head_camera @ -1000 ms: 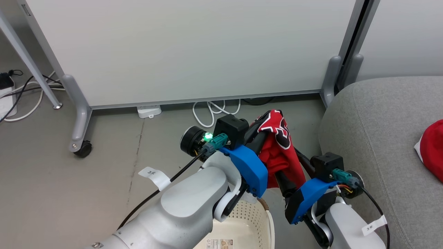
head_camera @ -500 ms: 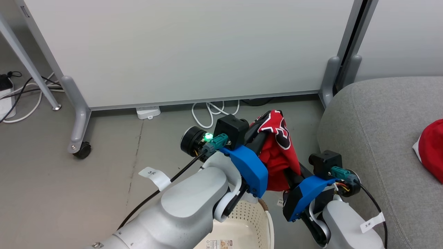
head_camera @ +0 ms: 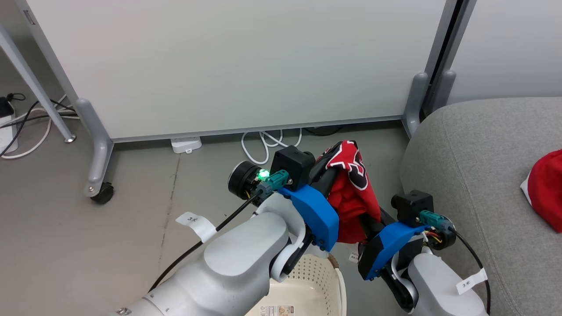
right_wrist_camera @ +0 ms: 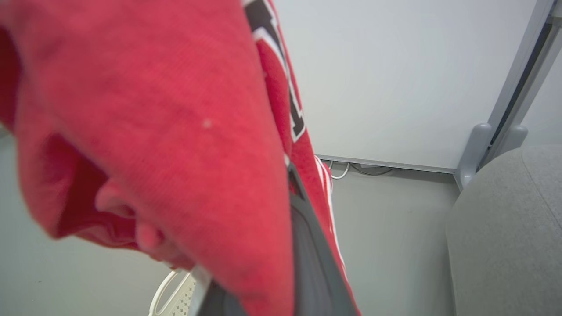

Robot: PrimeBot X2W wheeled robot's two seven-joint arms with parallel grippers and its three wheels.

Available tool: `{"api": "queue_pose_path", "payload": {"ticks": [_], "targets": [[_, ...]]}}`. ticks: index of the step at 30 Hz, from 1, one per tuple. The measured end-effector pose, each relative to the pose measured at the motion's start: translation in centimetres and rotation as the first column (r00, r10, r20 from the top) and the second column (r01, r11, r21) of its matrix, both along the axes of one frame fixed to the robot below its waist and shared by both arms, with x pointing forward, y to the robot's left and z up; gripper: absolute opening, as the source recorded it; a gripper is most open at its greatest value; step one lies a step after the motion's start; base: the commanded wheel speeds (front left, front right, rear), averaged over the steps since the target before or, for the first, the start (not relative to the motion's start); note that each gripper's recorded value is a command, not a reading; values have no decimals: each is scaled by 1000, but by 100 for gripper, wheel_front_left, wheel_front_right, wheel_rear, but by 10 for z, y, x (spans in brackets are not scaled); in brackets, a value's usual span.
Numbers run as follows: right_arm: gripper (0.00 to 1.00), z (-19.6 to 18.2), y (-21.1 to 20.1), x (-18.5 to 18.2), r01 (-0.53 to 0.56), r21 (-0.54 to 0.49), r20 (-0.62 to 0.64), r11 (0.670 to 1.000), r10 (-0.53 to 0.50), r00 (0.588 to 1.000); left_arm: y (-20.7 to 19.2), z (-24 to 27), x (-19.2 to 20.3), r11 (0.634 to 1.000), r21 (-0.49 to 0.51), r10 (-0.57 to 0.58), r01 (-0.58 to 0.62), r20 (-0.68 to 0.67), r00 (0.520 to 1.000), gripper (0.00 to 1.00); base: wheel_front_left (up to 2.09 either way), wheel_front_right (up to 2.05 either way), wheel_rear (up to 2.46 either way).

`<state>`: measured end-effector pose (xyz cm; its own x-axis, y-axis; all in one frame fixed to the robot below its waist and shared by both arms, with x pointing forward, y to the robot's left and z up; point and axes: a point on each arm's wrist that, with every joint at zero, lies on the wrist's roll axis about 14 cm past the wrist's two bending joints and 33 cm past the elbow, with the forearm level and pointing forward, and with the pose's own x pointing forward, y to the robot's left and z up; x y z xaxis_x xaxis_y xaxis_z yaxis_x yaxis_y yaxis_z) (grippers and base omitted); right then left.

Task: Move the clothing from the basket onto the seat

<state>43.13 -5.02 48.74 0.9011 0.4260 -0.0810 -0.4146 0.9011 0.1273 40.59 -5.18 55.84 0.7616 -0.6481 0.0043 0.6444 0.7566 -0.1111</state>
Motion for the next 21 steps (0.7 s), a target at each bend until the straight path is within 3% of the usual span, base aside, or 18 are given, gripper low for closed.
{"api": "queue_pose_path", "payload": {"ticks": [6,7,8,10,11,12,21], "targets": [[0,-1,-1,0,2,0,-1,1000,-2,1000,1,-1,0,1000,0,2,-2,-4,1000,0,0,0,0],[0,-1,-1,0,2,1,-2,1000,-2,1000,1,-1,0,1000,0,2,-2,-4,1000,7,0,0,0],[0,-1,-1,0,2,0,-2,1000,-2,1000,1,-1,0,1000,0,3,-3,-5,1000,20,0,0,0],[0,-1,-1,0,3,2,-3,1000,-3,1000,1,-1,0,1000,1,3,-3,-6,1000,62,0,0,0],[0,-1,-1,0,4,4,-4,1000,-4,1000,1,-1,0,1000,1,3,-3,-6,1000,94,0,0,0],[0,-1,-1,0,4,4,-4,1000,-4,1000,1,-1,0,1000,1,3,-3,-6,1000,100,0,0,0],[0,0,-1,1,6,3,-3,1000,-6,1000,3,-4,0,1000,7,8,-8,-13,1000,100,0,0,0]]}}
